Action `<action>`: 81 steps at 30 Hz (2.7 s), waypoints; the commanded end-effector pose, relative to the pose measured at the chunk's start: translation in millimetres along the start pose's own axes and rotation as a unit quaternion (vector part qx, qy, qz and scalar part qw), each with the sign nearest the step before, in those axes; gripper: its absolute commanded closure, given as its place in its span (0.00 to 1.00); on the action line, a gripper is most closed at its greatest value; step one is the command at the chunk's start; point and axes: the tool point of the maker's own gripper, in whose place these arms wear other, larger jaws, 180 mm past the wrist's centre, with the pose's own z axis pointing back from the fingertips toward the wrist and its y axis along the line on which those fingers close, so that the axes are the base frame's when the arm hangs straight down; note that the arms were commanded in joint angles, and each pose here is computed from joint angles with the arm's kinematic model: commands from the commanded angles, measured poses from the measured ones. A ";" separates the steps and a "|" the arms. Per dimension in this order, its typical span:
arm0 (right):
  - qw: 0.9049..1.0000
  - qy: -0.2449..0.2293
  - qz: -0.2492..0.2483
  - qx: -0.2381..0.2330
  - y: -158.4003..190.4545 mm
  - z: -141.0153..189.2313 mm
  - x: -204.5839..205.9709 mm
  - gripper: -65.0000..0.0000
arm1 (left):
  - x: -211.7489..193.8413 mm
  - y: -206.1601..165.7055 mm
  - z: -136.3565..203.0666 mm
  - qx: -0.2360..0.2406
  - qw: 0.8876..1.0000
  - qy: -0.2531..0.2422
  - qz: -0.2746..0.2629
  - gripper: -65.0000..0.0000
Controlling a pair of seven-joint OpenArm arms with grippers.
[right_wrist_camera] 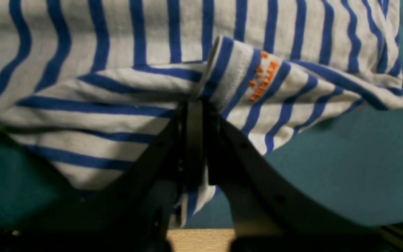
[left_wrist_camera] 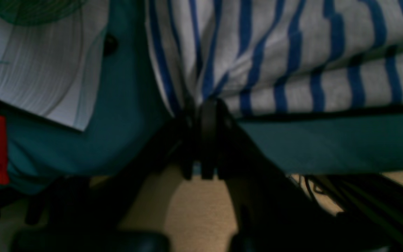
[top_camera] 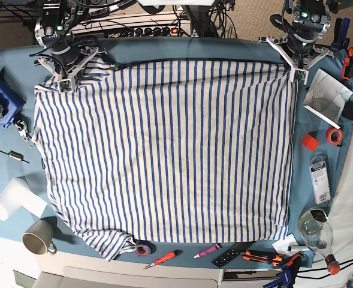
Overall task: Fold the T-shirt properly
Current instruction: 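Close both grippers on the collar-edge corners of the shirt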
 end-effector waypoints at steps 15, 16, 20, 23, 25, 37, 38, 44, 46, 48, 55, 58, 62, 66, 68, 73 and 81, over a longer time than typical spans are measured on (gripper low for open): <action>0.994 -0.027 0.037 -0.095 -26.0 56.2 33.2 1.00 | 4.6 1.5 3.0 0.001 1.000 -0.010 -0.008 1.00; 0.994 -0.027 0.033 -0.098 -26.6 57.6 32.0 1.00 | 4.6 1.4 3.0 0.001 1.000 -0.010 -0.007 1.00; 0.990 -0.024 0.035 -0.133 -38.8 60.5 31.2 1.00 | 4.6 1.5 3.0 0.001 1.000 -0.010 -0.008 1.00; 0.989 -0.025 0.044 -0.139 -41.0 61.2 31.9 1.00 | 4.6 1.5 3.0 0.001 1.000 -0.010 -0.008 1.00; 0.989 -0.022 0.047 -0.137 -40.4 60.9 31.0 0.89 | 4.6 1.4 3.0 0.001 1.000 -0.010 -0.007 1.00; 0.992 -0.047 0.019 -0.117 -33.9 57.5 40.9 0.62 | 6.7 1.4 3.1 0.001 1.000 -0.016 -0.007 1.00; 0.992 -0.047 0.018 -0.117 -34.8 55.1 41.3 0.62 | 6.6 1.4 3.1 0.001 1.000 -0.015 -0.008 1.00; 0.993 0.014 0.000 -0.116 -42.1 16.8 10.9 0.62 | 6.5 1.3 3.1 0.001 1.000 -0.015 -0.007 1.00; 0.993 0.033 -0.005 -0.114 -43.2 7.1 0.7 0.62 | 6.5 1.4 3.1 0.001 1.000 -0.015 -0.008 1.00; 0.993 0.042 -0.013 -0.106 -40.7 2.9 -4.3 0.62 | 6.5 1.4 3.1 0.001 1.000 -0.015 -0.008 1.00; 0.994 0.057 -0.030 -0.085 -32.6 2.0 -10.5 0.62 | 6.6 1.3 3.1 0.001 1.000 -0.015 -0.007 1.00; 0.994 0.065 -0.030 -0.085 -32.6 2.4 -13.5 0.78 | 6.6 1.3 3.1 0.001 1.000 -0.015 -0.007 1.00; 0.992 0.072 -0.021 -0.098 -37.5 3.7 -15.5 1.00 | 6.6 1.5 3.1 0.001 1.000 -0.015 -0.008 1.00; 0.990 0.085 -0.013 -0.110 -41.9 5.4 -19.7 1.00 | 6.6 1.3 3.1 0.001 1.000 -0.015 -0.007 1.00; 0.990 0.087 -0.011 -0.114 -43.0 7.9 -18.9 1.00 | 6.7 1.4 3.1 0.001 1.000 -0.016 -0.007 1.00; 0.992 0.046 -0.006 -0.120 -42.9 26.8 10.4 1.00 | 6.7 1.4 3.1 0.001 1.000 -0.016 -0.008 1.00; 0.993 0.032 0.010 -0.117 -35.8 50.4 11.3 1.00 | 7.1 1.5 3.1 0.001 1.000 -0.016 -0.008 1.00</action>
